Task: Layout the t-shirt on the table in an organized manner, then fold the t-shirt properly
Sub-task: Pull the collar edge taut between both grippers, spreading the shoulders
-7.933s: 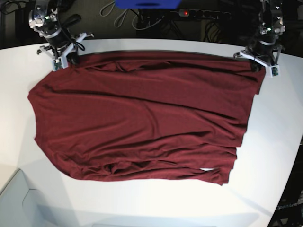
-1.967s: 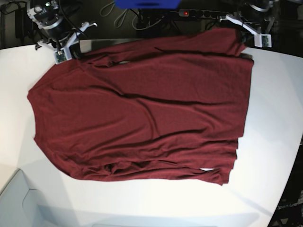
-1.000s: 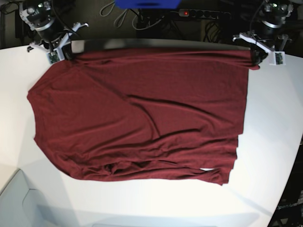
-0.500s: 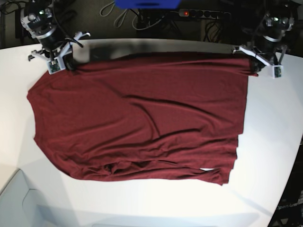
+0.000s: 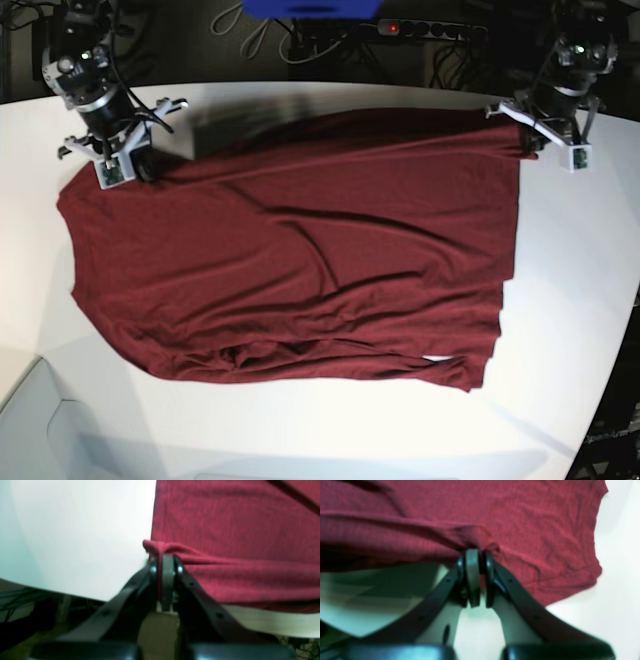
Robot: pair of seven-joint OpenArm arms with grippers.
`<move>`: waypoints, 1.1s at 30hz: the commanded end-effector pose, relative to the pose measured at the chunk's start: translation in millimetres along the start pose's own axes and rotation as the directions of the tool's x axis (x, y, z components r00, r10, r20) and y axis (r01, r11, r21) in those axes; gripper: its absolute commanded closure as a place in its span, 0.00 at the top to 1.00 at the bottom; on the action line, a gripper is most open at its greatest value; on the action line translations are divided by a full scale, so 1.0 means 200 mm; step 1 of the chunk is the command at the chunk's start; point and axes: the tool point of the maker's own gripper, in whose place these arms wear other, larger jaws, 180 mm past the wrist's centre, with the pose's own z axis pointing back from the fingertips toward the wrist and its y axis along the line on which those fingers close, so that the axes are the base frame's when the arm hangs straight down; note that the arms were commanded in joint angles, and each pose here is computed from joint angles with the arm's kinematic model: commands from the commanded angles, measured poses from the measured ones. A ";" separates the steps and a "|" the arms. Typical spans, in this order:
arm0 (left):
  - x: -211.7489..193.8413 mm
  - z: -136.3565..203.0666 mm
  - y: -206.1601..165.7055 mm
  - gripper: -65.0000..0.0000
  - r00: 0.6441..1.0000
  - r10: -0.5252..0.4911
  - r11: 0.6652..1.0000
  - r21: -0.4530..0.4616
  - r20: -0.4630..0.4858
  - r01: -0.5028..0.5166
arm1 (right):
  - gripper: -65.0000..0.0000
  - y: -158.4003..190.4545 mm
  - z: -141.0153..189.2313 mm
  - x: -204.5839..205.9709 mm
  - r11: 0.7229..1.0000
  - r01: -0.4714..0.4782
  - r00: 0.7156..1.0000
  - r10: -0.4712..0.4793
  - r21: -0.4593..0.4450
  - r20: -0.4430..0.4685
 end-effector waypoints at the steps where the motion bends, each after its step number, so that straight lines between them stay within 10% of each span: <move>1: 0.05 0.02 0.02 0.00 0.999 -0.014 1.000 0.010 0.031 0.014 | 0.00 -0.01 0.01 0.01 1.000 -0.003 1.000 0.003 -0.001 0.016; 33: -0.24 -0.10 -0.06 0.09 0.984 -0.004 0.999 -0.036 -0.178 -0.003 | 0.00 -0.05 -0.06 0.01 1.000 0.001 1.000 -0.001 -0.002 0.011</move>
